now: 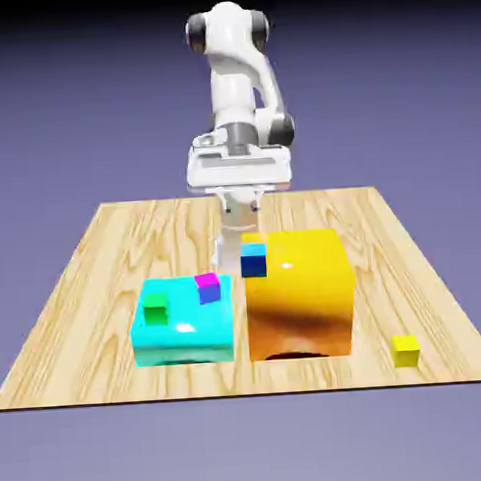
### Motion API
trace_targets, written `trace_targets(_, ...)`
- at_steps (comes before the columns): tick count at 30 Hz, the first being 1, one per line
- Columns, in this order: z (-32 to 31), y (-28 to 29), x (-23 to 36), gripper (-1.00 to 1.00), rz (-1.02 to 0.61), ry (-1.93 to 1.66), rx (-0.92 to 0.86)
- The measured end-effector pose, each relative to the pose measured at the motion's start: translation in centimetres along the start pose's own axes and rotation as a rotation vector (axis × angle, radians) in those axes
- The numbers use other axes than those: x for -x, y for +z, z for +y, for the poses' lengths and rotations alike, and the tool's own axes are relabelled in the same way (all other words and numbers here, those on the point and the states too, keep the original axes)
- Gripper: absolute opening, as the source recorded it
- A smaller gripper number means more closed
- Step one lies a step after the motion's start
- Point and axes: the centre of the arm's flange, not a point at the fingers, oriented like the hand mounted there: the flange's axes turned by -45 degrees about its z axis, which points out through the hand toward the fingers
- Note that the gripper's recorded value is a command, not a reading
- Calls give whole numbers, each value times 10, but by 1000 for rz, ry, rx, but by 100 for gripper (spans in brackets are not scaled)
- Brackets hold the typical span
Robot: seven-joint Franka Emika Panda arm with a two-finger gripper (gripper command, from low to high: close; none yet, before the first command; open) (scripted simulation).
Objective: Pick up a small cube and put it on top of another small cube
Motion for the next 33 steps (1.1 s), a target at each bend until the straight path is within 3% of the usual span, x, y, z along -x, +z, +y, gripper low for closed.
trace_targets(19,-171,185,18,0,-625,-70,-10)
trace_targets(33,-290,261,62,0,-967,-4,-19)
